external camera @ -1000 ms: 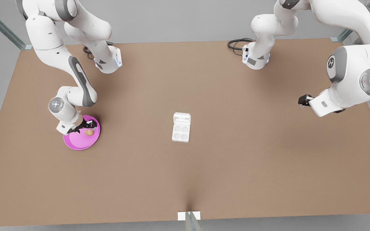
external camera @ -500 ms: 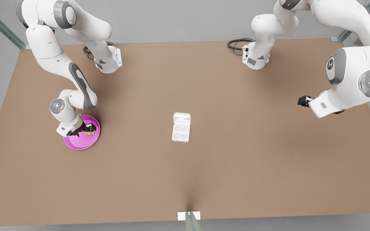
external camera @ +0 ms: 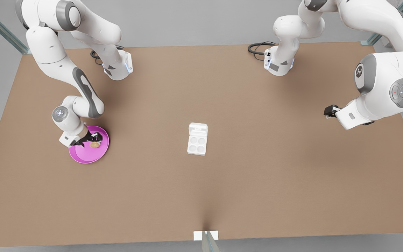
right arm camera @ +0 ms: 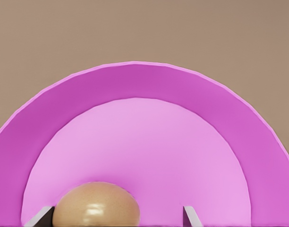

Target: Pack egg into the box and close the box lid

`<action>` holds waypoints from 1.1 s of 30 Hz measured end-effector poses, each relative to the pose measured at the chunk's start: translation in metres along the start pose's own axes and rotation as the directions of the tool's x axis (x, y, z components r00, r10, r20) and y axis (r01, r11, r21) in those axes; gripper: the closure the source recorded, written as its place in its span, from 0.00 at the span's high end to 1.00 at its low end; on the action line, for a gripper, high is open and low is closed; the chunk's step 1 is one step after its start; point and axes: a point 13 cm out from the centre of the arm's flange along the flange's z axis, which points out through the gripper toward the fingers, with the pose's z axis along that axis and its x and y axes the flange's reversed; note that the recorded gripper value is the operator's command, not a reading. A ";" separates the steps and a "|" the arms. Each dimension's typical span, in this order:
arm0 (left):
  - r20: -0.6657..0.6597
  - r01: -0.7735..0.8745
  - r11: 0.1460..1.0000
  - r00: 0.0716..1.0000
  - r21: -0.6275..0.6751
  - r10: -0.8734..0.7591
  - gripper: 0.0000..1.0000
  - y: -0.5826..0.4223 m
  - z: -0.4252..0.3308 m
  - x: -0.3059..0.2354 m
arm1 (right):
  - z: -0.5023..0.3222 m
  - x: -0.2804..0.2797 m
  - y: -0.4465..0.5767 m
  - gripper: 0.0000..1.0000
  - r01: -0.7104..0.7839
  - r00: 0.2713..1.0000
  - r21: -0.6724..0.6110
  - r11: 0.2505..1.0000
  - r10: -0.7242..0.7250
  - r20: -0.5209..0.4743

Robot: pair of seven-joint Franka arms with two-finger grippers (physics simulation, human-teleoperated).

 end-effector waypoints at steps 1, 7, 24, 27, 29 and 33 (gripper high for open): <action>0.000 0.000 1.000 1.000 0.000 0.000 1.00 0.000 0.000 0.000 | 0.001 0.002 -0.001 1.00 -0.002 1.000 0.000 1.000 0.002 -0.002; 0.000 -0.001 1.000 1.000 -0.001 0.001 1.00 0.001 0.004 -0.004 | 0.002 0.003 -0.002 1.00 0.002 1.000 -0.001 1.000 -0.002 -0.004; 0.003 0.000 1.000 1.000 -0.002 0.000 1.00 0.004 0.010 -0.011 | -0.023 -0.016 0.009 0.61 0.046 0.998 0.004 0.999 -0.046 0.034; 0.005 0.000 1.000 1.000 -0.002 0.000 1.00 0.004 0.010 -0.011 | -0.054 -0.038 0.017 0.61 0.072 0.995 0.011 0.997 -0.072 0.069; 0.005 0.000 1.000 1.000 -0.002 0.000 1.00 0.004 0.010 -0.011 | -0.064 -0.055 0.039 0.61 0.111 0.990 0.002 0.994 -0.110 0.085; 0.006 0.001 1.000 1.000 -0.003 0.000 1.00 0.004 0.010 -0.011 | -0.089 -0.101 0.104 0.61 0.201 0.970 -0.020 0.979 -0.197 0.145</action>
